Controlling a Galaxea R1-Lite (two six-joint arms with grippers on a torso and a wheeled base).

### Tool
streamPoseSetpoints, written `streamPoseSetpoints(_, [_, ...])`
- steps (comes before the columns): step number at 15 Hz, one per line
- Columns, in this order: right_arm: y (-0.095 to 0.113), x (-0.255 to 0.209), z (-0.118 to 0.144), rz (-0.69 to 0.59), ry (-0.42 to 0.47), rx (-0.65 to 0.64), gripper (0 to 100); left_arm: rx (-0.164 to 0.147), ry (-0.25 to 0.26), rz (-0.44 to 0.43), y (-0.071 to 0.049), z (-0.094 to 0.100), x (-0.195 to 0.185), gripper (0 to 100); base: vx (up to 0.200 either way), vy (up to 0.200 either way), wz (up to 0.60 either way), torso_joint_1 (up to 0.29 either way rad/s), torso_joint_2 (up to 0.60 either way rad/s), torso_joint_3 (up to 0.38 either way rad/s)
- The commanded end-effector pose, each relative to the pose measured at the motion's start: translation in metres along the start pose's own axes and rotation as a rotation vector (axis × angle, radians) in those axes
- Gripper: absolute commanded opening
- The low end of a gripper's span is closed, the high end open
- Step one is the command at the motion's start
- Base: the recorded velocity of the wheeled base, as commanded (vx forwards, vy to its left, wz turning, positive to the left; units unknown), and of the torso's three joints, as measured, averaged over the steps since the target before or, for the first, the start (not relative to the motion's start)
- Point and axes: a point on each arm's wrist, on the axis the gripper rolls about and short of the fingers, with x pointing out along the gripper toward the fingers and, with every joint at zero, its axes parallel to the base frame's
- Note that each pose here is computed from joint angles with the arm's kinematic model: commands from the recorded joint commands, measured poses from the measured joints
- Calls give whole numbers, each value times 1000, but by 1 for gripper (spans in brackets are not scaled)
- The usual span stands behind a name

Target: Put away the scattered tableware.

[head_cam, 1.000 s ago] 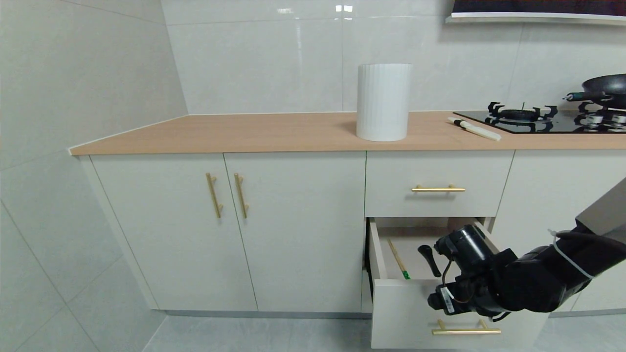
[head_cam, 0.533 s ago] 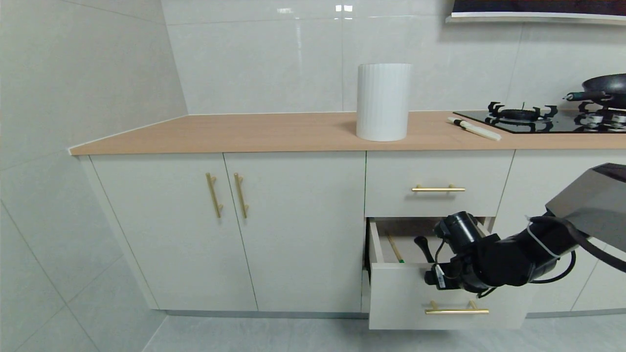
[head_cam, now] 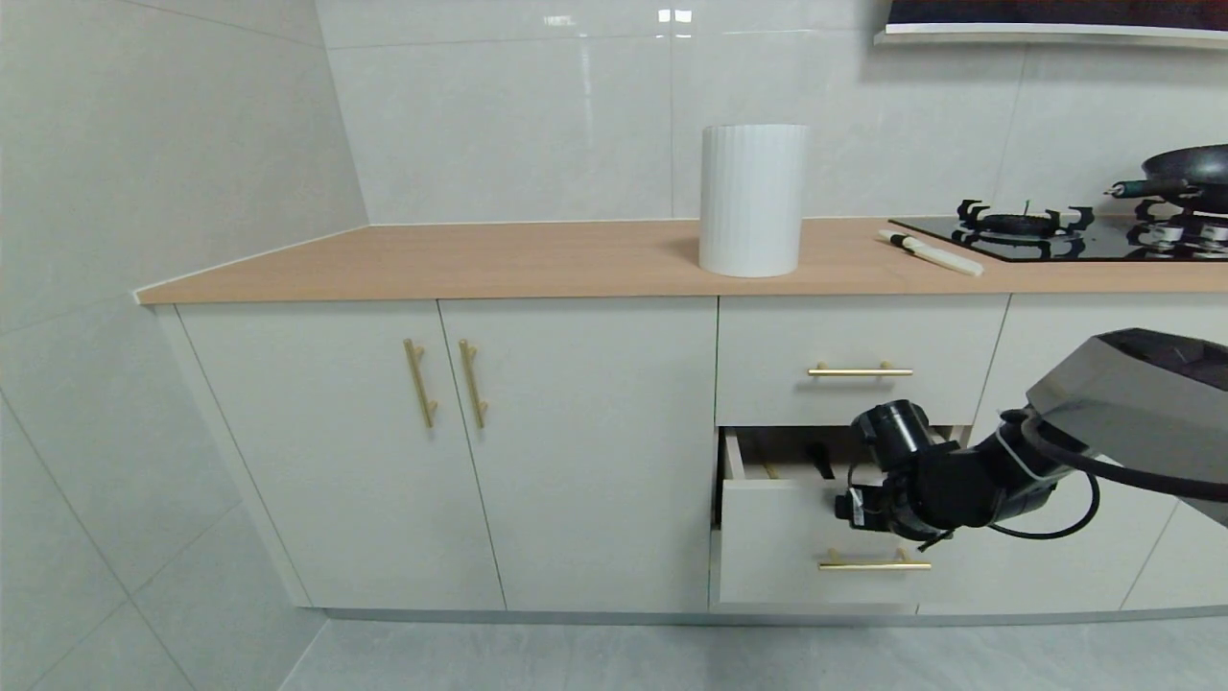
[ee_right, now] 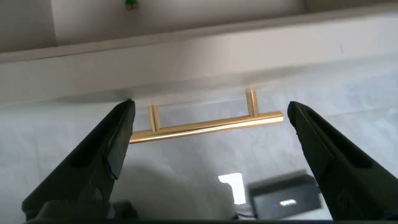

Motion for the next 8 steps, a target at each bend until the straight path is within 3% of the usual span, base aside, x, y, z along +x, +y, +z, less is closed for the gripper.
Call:
streamPoseSetpoints(1, [0, 18, 0, -7, -10, 33, 100, 0, 0, 1, 0, 0, 0, 100, 0, 0, 0, 0, 0, 0])
streamPoseSetpoints(8, [-10, 51, 11, -7, -118, 124, 100, 0, 0, 1, 0, 0, 0, 100, 0, 0, 0, 0, 0, 0])
